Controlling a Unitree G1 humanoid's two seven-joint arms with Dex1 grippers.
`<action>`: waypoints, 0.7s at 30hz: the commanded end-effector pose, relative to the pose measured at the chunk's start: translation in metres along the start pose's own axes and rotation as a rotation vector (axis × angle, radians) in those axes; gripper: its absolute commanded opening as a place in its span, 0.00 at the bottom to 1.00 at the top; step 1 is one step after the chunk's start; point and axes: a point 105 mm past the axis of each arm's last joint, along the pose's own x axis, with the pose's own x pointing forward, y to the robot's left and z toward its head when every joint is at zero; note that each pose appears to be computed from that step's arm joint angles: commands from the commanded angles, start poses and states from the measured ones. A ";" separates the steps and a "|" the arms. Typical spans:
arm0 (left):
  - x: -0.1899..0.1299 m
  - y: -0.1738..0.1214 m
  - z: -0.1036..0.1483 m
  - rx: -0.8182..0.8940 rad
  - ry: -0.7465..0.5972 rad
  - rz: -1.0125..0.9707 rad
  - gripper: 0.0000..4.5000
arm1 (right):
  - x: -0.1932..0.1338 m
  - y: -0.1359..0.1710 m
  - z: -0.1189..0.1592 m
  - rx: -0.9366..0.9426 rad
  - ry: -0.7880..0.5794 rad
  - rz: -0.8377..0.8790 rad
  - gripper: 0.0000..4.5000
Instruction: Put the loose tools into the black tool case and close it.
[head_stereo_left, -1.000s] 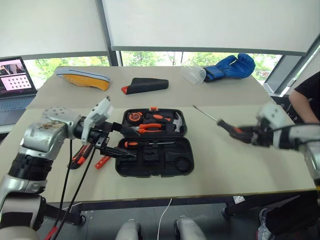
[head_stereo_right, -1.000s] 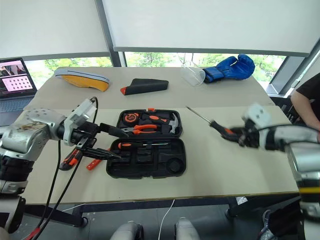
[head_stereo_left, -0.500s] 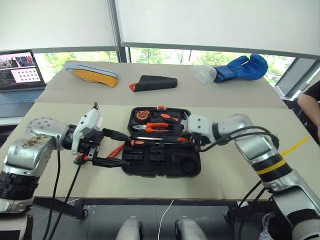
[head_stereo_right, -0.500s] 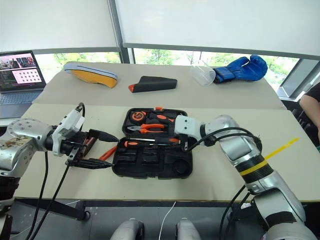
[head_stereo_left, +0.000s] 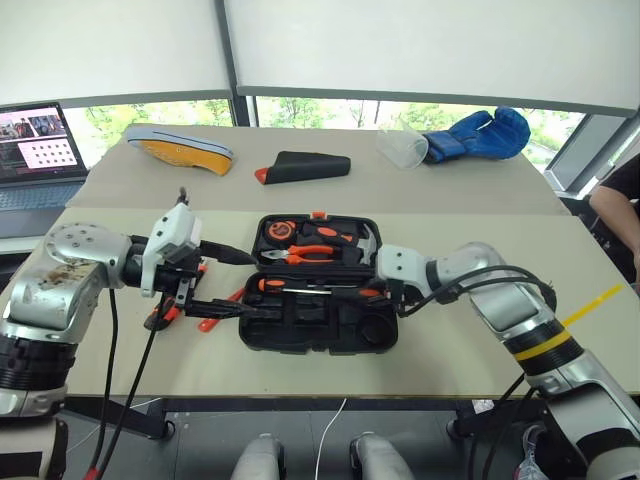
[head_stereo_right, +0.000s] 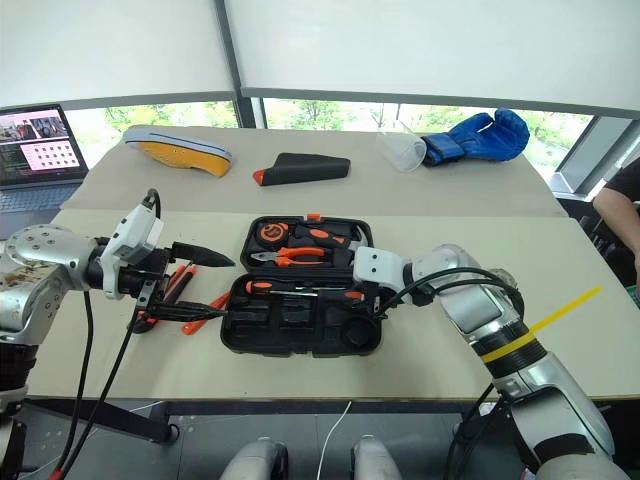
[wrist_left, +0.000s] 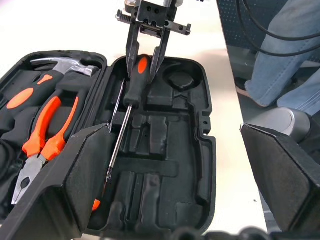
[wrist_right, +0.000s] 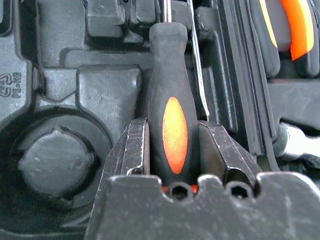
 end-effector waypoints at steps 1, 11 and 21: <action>-0.002 0.006 0.013 0.066 -0.004 0.006 1.00 | -0.008 0.002 0.006 -0.048 -0.026 0.012 0.51; 0.002 0.009 0.012 0.068 -0.013 -0.002 1.00 | -0.013 -0.011 0.040 0.008 -0.171 -0.030 0.99; 0.005 0.010 0.010 0.057 -0.011 -0.010 1.00 | 0.018 -0.011 0.050 0.092 -0.216 -0.027 0.44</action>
